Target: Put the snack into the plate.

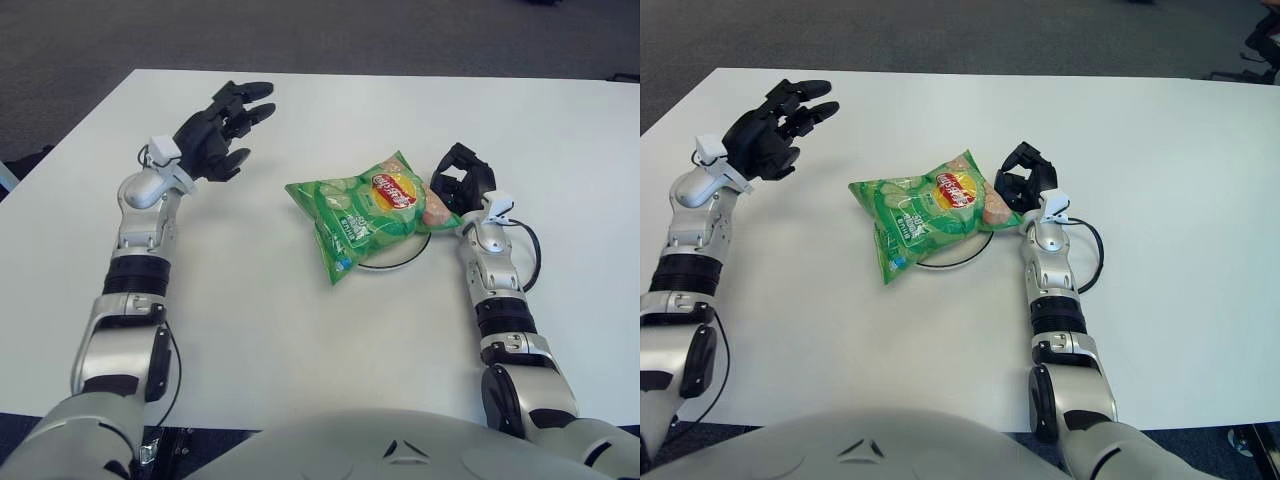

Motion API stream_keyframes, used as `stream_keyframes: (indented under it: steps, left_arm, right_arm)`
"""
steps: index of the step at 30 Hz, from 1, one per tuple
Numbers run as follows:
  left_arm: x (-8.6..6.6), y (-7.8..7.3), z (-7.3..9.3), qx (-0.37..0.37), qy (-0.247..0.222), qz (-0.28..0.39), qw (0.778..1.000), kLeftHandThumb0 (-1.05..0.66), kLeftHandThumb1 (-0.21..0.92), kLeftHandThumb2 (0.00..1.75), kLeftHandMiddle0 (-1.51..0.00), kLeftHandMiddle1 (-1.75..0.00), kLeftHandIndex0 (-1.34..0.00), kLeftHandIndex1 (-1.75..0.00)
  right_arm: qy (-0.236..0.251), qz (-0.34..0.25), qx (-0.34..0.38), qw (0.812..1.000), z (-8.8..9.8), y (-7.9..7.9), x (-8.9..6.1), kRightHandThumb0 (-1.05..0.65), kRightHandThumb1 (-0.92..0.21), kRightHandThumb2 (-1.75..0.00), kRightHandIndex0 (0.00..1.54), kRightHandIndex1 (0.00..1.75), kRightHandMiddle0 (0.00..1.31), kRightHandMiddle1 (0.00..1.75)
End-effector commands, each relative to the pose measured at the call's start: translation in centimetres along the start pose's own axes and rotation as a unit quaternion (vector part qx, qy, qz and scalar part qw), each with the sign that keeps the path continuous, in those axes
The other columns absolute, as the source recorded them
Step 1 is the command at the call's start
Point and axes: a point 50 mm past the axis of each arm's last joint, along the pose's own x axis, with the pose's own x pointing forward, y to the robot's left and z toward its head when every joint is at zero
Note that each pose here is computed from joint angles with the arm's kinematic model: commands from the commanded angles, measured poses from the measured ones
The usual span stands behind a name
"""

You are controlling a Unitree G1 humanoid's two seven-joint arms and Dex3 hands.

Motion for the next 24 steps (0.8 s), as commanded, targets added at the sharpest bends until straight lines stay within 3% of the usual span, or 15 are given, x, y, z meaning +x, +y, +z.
stream_keyframes:
  steps: [1,4,7,15,24]
  left_arm:
    - [-0.8,-0.4,-1.0,-0.030,0.012,0.056,0.998,-0.36,0.60,0.93,-0.33,-1.29,-0.08,-1.46]
    - [-0.9,-1.1,-1.1,-0.049,0.011,0.098,0.994,-0.12,0.56,0.98,-0.45,-1.48,-0.21,-1.65]
    - [-1.3,-1.9,-1.3,-0.070,0.019,0.128,0.989,-0.04,0.44,1.09,-0.59,-1.47,-0.33,-1.72]
    - [-2.0,-2.7,-1.3,-0.121,0.038,0.199,0.972,0.00,0.19,1.41,-0.74,-1.59,-0.50,-1.74]
    - [-3.1,-4.2,-1.8,-0.089,0.054,0.291,0.951,0.00,-0.01,1.66,-0.88,-1.65,-0.64,-1.75]
  right_arm:
    - [0.070,-0.013,0.006,0.997,-3.5,-0.7,-2.5,-0.53,-0.20,-1.46,1.32,1.75,0.71,1.75]
    - [0.070,-0.012,0.006,0.997,-3.5,-0.7,-2.5,-0.53,-0.20,-1.46,1.32,1.75,0.71,1.75]
    - [0.071,-0.011,0.008,0.997,-3.5,-0.7,-2.5,-0.53,-0.20,-1.46,1.32,1.75,0.71,1.75]
    - [0.072,-0.006,0.015,0.997,-3.5,-0.7,-2.4,-0.53,-0.20,-1.45,1.32,1.75,0.71,1.75]
    - [0.076,-0.003,0.036,0.996,-3.6,-0.8,-2.3,-0.53,-0.20,-1.46,1.32,1.75,0.71,1.75]
